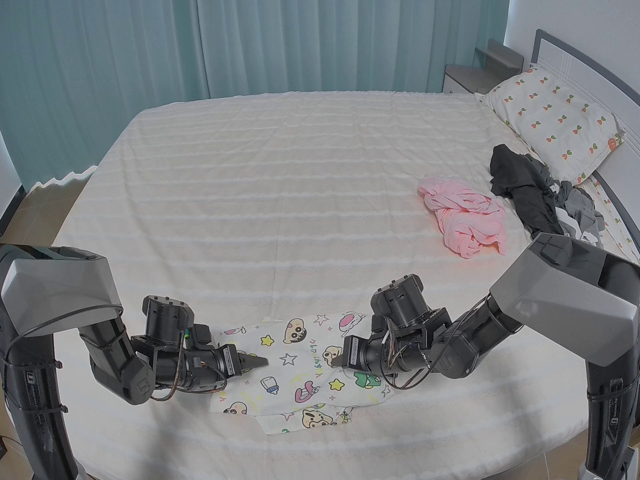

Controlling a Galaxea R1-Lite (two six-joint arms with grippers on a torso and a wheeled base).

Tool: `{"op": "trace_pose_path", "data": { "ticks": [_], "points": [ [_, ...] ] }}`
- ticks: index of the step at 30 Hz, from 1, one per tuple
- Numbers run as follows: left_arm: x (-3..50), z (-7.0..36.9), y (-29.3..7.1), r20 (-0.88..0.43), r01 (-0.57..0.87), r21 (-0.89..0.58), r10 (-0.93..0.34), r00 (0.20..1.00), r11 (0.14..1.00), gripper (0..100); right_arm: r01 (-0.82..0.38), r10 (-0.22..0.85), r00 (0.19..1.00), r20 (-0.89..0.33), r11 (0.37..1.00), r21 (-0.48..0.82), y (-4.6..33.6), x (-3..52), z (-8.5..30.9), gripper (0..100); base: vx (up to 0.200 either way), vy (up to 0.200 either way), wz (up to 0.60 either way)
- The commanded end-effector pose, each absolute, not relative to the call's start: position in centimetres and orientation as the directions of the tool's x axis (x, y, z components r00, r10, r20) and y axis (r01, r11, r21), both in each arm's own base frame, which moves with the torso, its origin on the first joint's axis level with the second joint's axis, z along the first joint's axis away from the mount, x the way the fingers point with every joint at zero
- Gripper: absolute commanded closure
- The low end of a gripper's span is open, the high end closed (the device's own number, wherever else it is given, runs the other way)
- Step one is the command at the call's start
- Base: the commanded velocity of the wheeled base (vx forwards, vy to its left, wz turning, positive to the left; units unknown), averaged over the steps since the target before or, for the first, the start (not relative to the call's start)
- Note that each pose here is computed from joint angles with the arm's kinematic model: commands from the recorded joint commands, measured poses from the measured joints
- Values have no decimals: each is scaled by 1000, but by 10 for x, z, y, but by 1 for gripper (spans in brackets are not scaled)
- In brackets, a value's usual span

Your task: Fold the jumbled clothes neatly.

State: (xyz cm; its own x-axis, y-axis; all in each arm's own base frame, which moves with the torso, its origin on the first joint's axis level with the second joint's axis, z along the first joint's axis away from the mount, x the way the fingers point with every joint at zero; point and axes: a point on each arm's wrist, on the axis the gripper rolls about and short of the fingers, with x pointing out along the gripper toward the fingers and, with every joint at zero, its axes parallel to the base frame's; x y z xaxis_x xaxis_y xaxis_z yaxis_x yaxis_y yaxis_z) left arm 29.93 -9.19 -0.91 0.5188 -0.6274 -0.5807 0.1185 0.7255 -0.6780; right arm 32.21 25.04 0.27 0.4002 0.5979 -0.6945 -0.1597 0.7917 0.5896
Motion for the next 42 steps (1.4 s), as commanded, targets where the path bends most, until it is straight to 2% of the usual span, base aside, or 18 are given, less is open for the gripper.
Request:
{"op": "trace_pose_path", "data": {
  "ticks": [1,8,13,27,30,42],
  "points": [
    [299,-7,-92,-577,118,-679,-626,524,725,100,-159,597,398,-697,793,588,251,322,1,100,0,0,0],
    [296,-4,-91,-577,117,-676,-622,530,728,100,-157,599,398,-695,791,592,251,319,4,100,0,0,0],
    [296,8,-90,-563,73,-687,-593,576,723,100,-155,613,411,-675,776,611,252,316,17,100,0,0,0],
    [290,54,-89,-458,19,-787,-604,652,617,100,-177,640,441,-629,749,638,243,299,56,100,0,0,0],
    [286,57,-90,-453,21,-788,-603,657,615,100,-181,644,445,-622,745,642,241,297,61,100,0,0,0],
    [267,69,-105,-438,73,-791,-647,624,607,100,-170,645,450,-618,741,650,239,295,68,100,0,-200,0]
  ]
}}
